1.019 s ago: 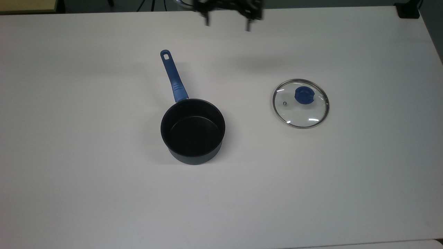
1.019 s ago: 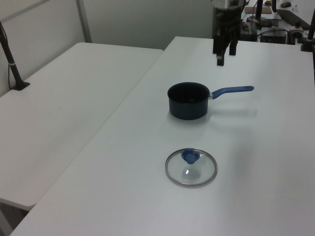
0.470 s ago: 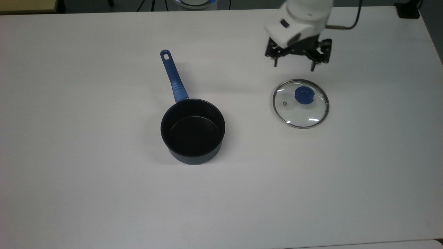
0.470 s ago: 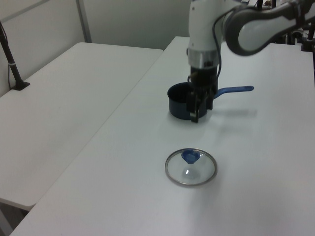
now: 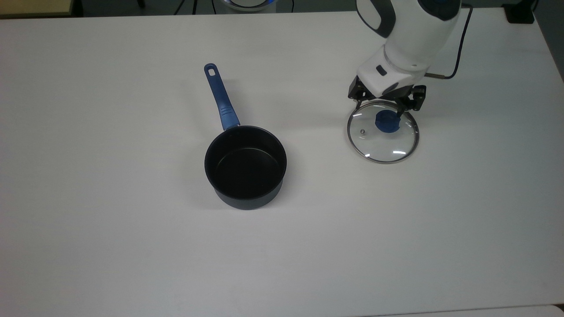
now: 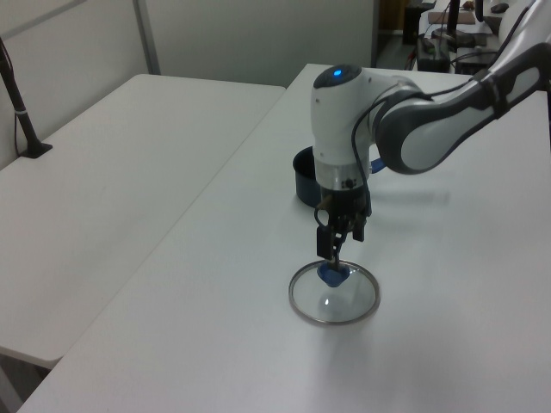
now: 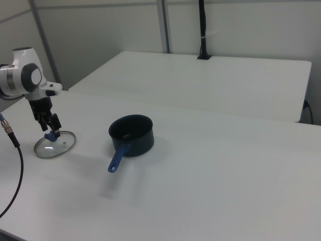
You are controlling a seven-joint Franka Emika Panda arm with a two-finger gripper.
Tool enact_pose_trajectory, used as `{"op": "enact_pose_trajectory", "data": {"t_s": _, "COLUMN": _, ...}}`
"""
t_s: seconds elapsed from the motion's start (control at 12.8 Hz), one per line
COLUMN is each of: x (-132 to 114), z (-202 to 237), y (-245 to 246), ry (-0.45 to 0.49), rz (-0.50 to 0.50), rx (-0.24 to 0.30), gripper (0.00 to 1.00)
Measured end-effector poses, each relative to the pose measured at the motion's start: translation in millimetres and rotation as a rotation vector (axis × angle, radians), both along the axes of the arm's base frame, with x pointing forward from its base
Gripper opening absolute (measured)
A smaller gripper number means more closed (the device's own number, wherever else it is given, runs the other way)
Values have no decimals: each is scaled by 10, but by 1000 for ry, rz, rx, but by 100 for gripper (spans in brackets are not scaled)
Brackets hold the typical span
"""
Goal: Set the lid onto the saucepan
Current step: 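Move the gripper over the glass lid and lower toward its blue knob, then close the gripper on the blue knob of the glass lid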
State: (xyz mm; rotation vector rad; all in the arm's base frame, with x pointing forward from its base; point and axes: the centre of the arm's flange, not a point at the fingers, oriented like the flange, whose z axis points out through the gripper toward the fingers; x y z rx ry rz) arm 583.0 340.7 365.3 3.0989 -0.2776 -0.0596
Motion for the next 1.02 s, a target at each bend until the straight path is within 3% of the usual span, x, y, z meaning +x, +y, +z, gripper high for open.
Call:
{"op": "enact_pose_trajectory", "data": {"t_s": 0.78, "x": 76, "z": -215, "y": 264, "ry": -32, "rz": -19, "rx": 12, "gripper": 100}}
{"op": "enact_pose_trajectory", "data": {"t_s": 0.94, "x": 94, "z": -206, "y": 272, "ry": -36, "rz": -20, "rx": 15, "gripper": 96}}
{"op": "enact_pose_trajectory", "data": {"t_s": 1.02, "x": 99, "z": -198, "y": 270, "ry": -41, "rz": -18, "rx": 10, "gripper": 88}}
